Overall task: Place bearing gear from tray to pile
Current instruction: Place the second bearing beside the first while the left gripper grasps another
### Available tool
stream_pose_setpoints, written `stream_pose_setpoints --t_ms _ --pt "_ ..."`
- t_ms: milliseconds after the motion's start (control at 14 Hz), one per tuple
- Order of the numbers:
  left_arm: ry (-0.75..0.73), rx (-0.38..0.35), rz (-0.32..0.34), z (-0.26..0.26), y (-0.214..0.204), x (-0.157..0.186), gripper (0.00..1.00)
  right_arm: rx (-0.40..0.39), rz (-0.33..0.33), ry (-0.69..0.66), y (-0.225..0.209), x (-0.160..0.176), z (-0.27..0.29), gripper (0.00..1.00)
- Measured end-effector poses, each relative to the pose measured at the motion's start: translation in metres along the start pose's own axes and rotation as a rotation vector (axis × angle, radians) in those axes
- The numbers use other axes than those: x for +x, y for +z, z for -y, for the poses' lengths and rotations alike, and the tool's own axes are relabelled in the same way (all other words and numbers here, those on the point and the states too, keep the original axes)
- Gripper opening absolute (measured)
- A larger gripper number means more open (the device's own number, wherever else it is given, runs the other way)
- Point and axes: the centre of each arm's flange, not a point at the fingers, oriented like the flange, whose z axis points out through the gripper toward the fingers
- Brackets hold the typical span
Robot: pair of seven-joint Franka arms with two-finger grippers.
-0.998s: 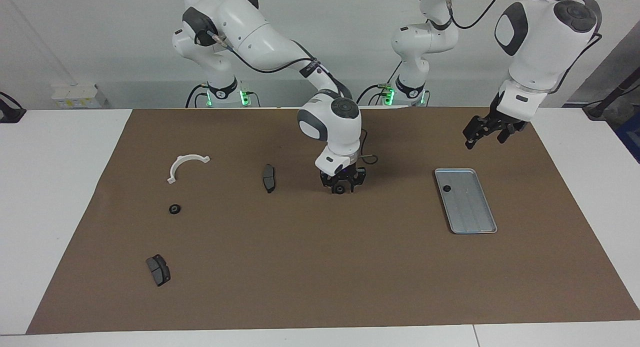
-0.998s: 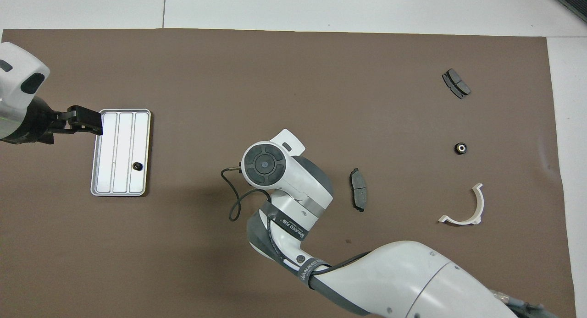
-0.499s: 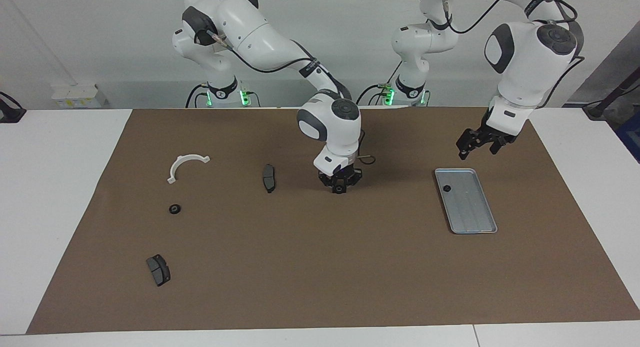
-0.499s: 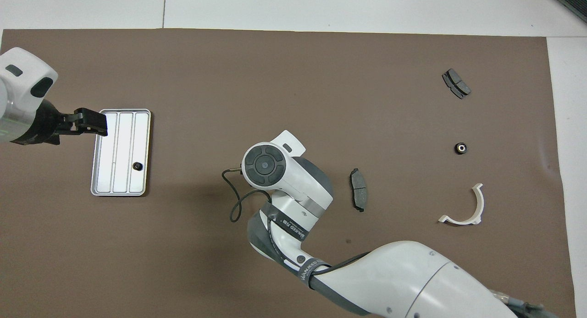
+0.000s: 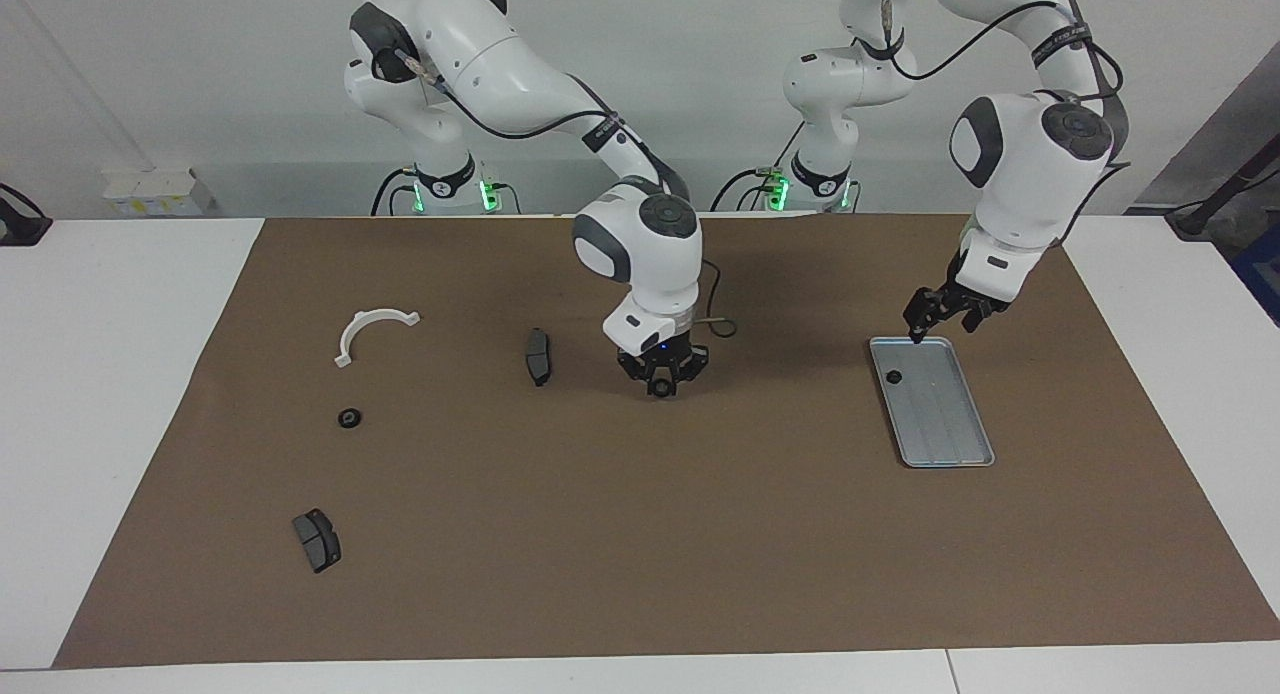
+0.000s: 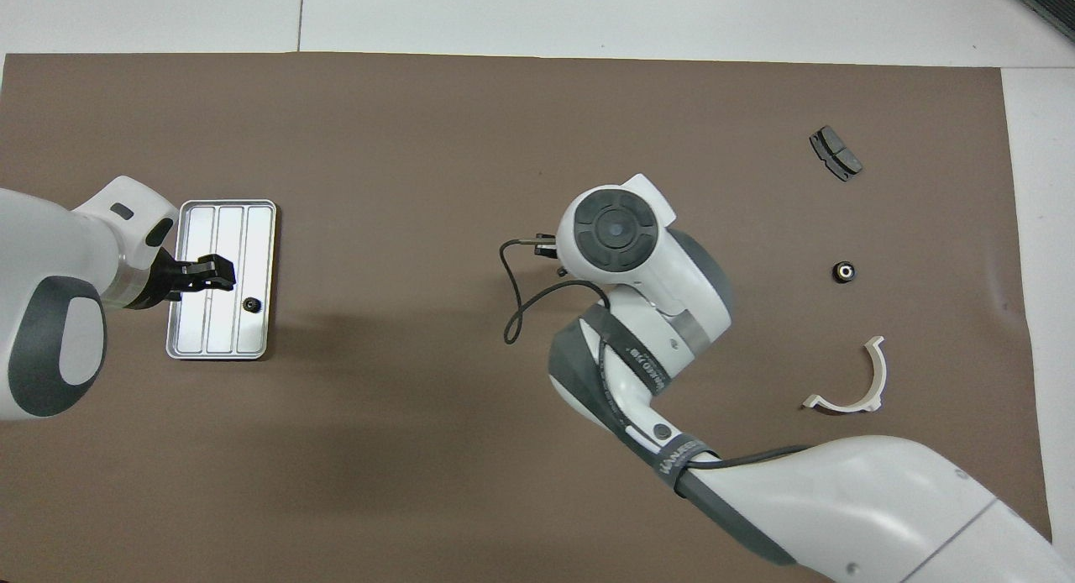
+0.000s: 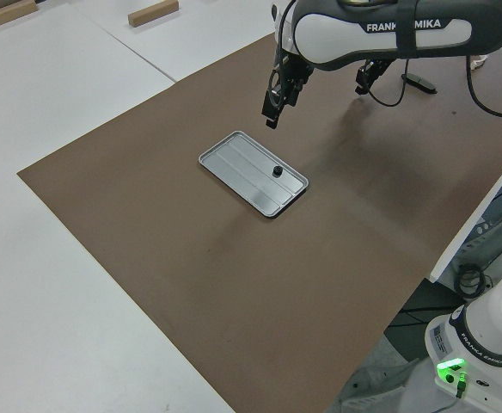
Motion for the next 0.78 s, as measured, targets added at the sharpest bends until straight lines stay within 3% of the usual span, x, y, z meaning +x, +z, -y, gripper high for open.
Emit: stream_pose_setpoints --t_ms 71,143,214,428,784 --pt "-0.007 0.000 -0.002 0.004 0.007 -0.002 0.64 -0.019 0.002 -0.008 -0.002 0.003 -0.027 0.35" --pt "-0.012 0.000 -0.003 0.008 0.012 -0.004 0.50 -0.038 0.008 -0.020 -0.002 0.004 -0.052 0.35" --pt "-0.016 0.000 -0.003 0.009 0.015 -0.006 0.48 -0.055 0.017 -0.036 -0.001 0.004 -0.074 0.35" --pt "-0.046 -0.003 -0.018 0.011 0.024 -0.009 0.48 -0.085 0.064 -0.082 0.013 -0.001 -0.132 0.35" --pt "-0.236 -0.008 -0.026 0.015 0.035 -0.011 0.48 -0.076 0.082 -0.134 0.045 -0.009 -0.182 0.35"
